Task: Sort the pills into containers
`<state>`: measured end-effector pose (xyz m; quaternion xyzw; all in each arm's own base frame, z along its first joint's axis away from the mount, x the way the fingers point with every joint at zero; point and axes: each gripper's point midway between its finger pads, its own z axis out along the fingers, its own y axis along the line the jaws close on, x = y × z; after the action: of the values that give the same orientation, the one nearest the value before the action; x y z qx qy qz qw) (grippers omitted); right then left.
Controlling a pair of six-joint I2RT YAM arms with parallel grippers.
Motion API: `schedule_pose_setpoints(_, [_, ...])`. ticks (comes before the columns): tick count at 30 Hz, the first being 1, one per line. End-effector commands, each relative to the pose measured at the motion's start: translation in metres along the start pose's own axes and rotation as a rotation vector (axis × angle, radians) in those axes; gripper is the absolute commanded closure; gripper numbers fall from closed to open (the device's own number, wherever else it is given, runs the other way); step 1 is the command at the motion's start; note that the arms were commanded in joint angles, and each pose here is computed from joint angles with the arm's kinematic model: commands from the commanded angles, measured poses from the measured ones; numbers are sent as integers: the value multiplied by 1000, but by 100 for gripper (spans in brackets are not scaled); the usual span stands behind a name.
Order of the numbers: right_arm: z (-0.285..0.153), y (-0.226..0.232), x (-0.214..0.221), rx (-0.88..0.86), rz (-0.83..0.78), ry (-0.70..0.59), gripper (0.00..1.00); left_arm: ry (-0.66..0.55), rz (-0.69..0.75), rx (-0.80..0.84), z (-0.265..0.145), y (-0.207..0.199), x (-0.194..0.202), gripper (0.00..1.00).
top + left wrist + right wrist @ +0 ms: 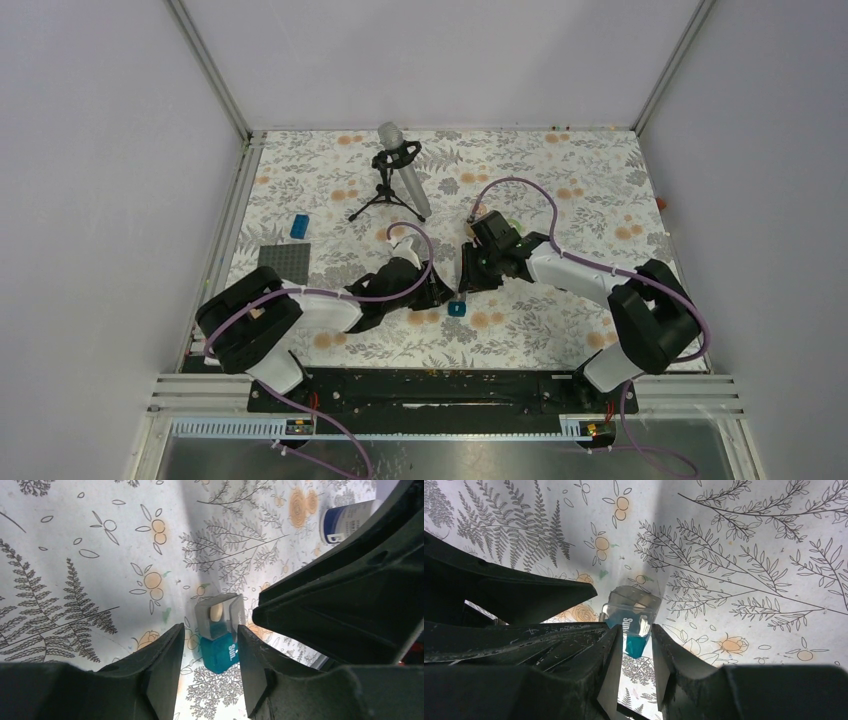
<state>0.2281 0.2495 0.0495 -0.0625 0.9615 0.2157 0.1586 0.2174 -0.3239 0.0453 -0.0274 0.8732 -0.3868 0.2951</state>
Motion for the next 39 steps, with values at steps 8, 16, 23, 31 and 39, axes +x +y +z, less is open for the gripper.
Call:
schedule_pose_setpoints(8, [14,-6,10,16,-13,35,65,-14,3,29,12,-9,-3,58])
schedule_pose_setpoints(16, [20,1,16,-27,29,67,66,35,17,9,14,0,8,74])
schedule_pose_setpoints(23, [26,-2,25,-28,55,93,70,45,18,6,12,3,12,77])
schedule_pose_setpoints(31, [33,-15,33,-37,94,99,72,55,23,3,12,6,15,87])
schedule_pose_setpoints(39, [32,-16,31,-52,109,94,73,60,30,-15,11,13,18,95])
